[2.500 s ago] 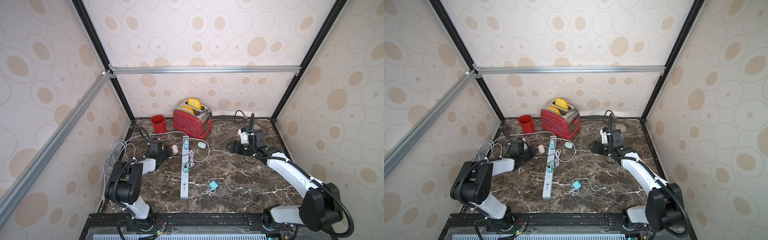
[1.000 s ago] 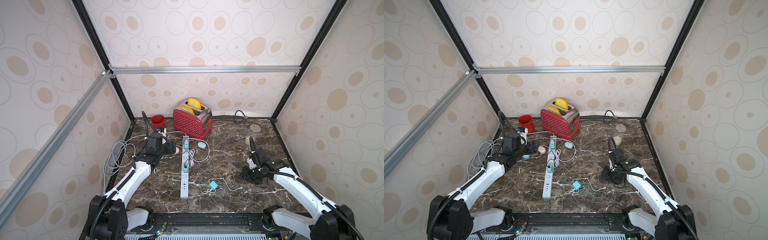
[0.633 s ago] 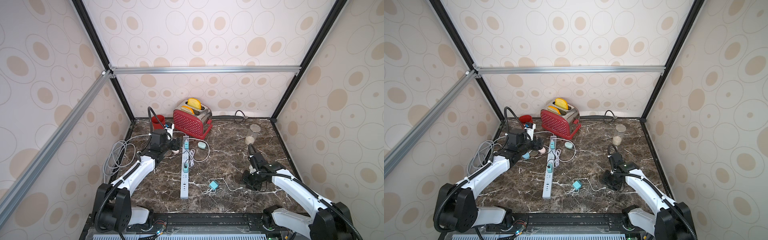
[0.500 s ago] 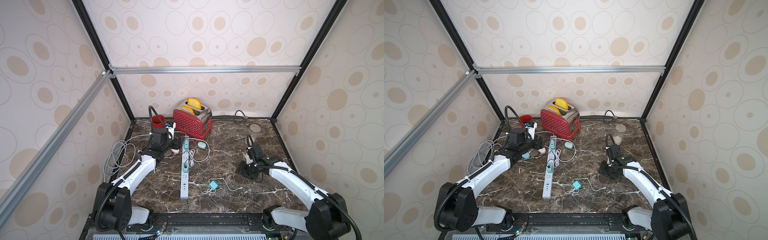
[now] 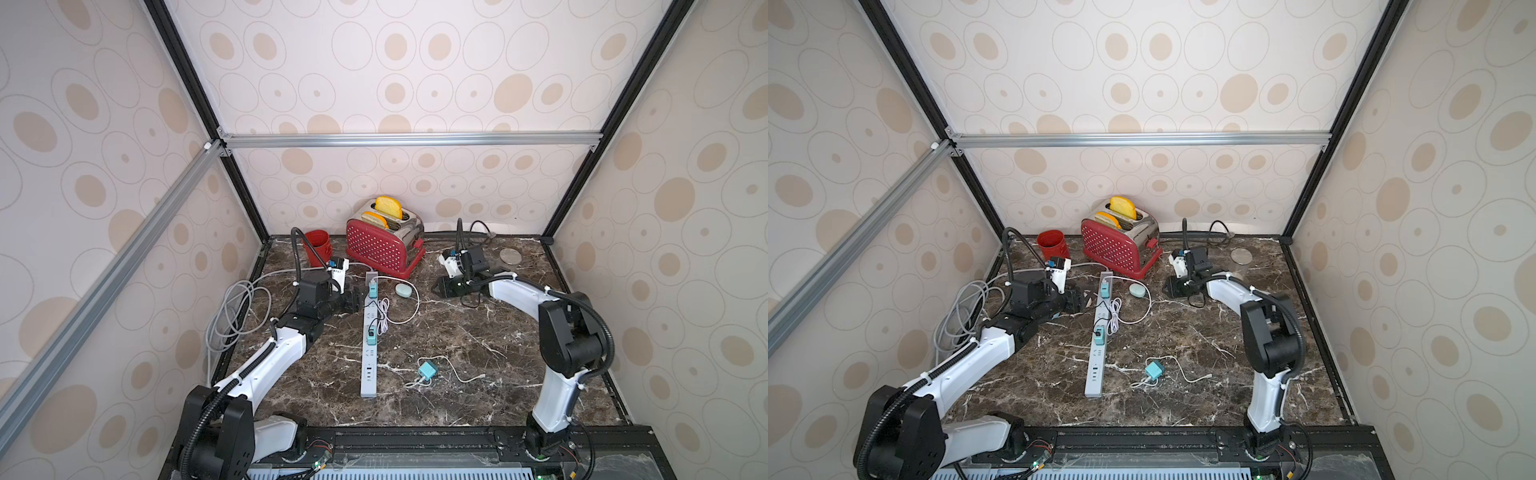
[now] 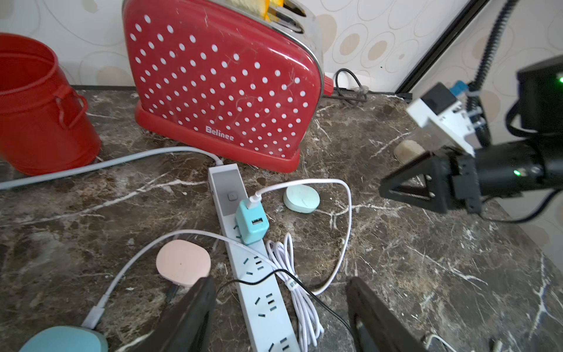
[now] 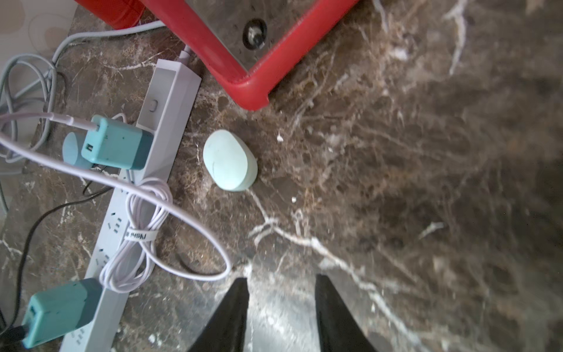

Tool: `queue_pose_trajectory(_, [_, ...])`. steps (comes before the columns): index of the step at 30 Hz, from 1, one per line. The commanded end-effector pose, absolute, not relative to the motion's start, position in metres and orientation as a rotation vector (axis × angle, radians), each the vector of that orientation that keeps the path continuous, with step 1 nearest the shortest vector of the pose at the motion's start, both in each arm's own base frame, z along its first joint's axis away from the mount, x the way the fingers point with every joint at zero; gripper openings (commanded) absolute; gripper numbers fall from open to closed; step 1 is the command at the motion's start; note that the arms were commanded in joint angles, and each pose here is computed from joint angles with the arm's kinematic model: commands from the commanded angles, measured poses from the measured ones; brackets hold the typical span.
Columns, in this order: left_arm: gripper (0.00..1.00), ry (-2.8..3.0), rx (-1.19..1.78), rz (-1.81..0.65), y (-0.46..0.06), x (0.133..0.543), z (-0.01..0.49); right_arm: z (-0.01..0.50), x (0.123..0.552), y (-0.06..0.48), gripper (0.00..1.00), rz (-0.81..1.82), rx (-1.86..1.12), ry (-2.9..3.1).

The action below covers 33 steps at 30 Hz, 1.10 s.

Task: Charge the bluetooth headset
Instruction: Place the bluetooth headset at the center of the board.

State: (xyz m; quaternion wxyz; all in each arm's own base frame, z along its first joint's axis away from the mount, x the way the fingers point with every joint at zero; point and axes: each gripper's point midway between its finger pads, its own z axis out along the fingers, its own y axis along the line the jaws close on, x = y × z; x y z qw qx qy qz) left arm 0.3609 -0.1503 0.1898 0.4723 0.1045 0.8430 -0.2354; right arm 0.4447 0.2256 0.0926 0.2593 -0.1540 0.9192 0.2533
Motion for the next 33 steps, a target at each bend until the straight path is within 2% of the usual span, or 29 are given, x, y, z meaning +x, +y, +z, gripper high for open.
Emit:
queue_pose_trajectory(1, [0.68,2.023,0.282,-0.683,-0.162,0.352,0.202,0.086,0.454,0.244,0.36,0.720,-0.609,2.447])
queue_pose_trajectory(6, [0.67,2.077,0.223,-0.779,-0.165,0.336,0.197,0.078,0.460,0.263,0.52,0.746,-0.794,2.398])
queue_pose_trajectory(14, [0.66,2.117,0.151,-0.824,-0.160,0.314,0.192,0.058,0.456,0.291,0.56,0.732,-1.090,2.369])
queue_pose_trajectory(21, [0.65,2.125,0.147,-0.808,-0.158,0.313,0.190,0.043,0.453,0.314,0.70,0.655,-1.206,2.352])
queue_pose_trajectory(27, [0.65,2.123,0.147,-0.814,-0.158,0.311,0.190,0.034,0.460,0.321,0.72,0.610,-1.178,2.365])
queue_pose_trajectory(33, [0.64,2.125,0.147,-0.804,-0.157,0.312,0.188,0.034,0.472,0.328,0.70,0.592,-1.147,2.346])
